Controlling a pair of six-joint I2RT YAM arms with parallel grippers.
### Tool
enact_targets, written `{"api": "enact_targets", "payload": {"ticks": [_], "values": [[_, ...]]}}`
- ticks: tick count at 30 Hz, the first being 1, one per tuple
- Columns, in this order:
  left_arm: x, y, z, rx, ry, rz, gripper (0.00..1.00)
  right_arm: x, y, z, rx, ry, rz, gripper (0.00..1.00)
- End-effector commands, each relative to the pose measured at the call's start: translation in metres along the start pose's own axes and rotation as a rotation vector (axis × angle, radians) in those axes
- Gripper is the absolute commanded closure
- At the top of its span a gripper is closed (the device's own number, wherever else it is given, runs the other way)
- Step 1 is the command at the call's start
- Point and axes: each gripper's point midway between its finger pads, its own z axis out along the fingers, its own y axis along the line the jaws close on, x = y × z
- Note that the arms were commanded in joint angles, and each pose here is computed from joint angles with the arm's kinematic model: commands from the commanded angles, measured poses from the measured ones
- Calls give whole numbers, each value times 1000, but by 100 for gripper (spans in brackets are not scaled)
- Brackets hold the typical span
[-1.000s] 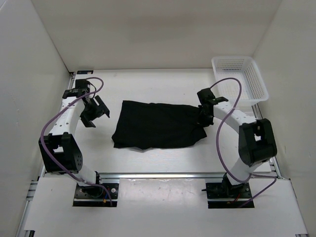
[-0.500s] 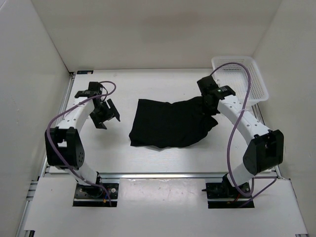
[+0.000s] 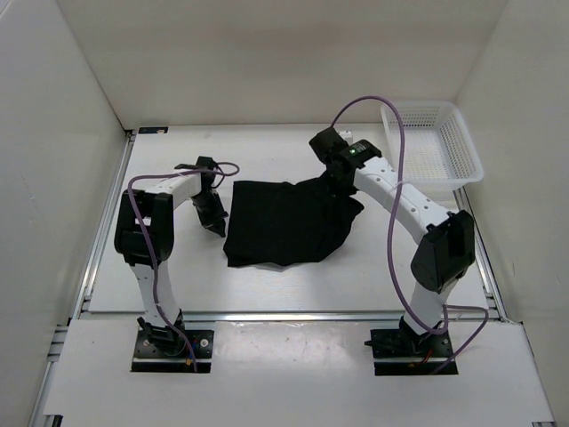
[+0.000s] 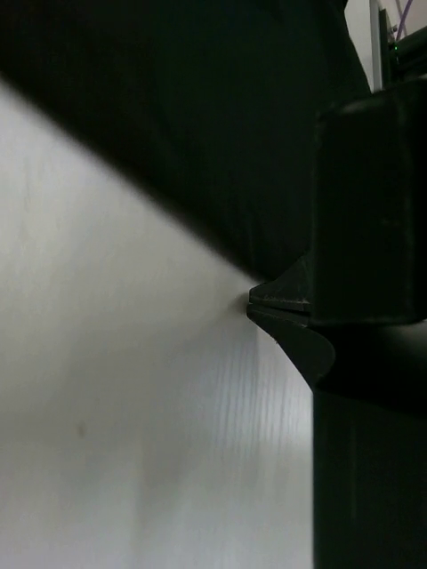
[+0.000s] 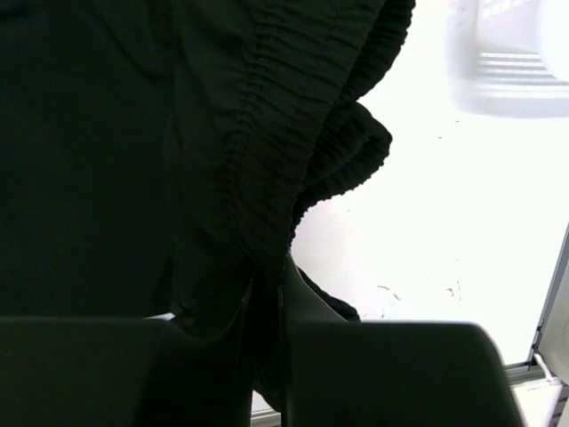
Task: Fold and stack the shorts
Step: Fold the shorts
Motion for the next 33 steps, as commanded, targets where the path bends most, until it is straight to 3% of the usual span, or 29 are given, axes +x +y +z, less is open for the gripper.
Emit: {"api": "enact_targets", "payload": {"ticks": [1, 15, 22, 27, 28, 29, 30, 32, 33], "values": [[-13, -20, -5, 49, -40, 32, 90, -15, 5, -15, 7, -45, 2, 100], [-8, -16, 9, 18, -25, 38, 90, -30, 67, -23, -111, -48, -40, 100], [-8, -17, 9, 18, -25, 29, 90, -43, 154, -23, -315, -34, -60, 100], [-7, -16, 12, 13, -17, 28, 90, -61, 222, -39, -588, -74, -12, 100], [-11, -18, 10, 19, -26, 29, 90, -79, 240, -50, -689, -144, 10, 95], [-10, -19, 10, 27, -21, 29, 90, -83, 252, -61, -774, -162, 8, 63], [-10, -19, 10, 27, -21, 29, 90, -76, 263, -80, -898, -146, -15, 43], [-12, -16, 4, 26, -23, 16, 90, -92, 255, -110, -960, -239, -12, 14], [-13, -10, 4, 8, -20, 5, 84, -79, 249, -99, -925, -217, -11, 9]]}}
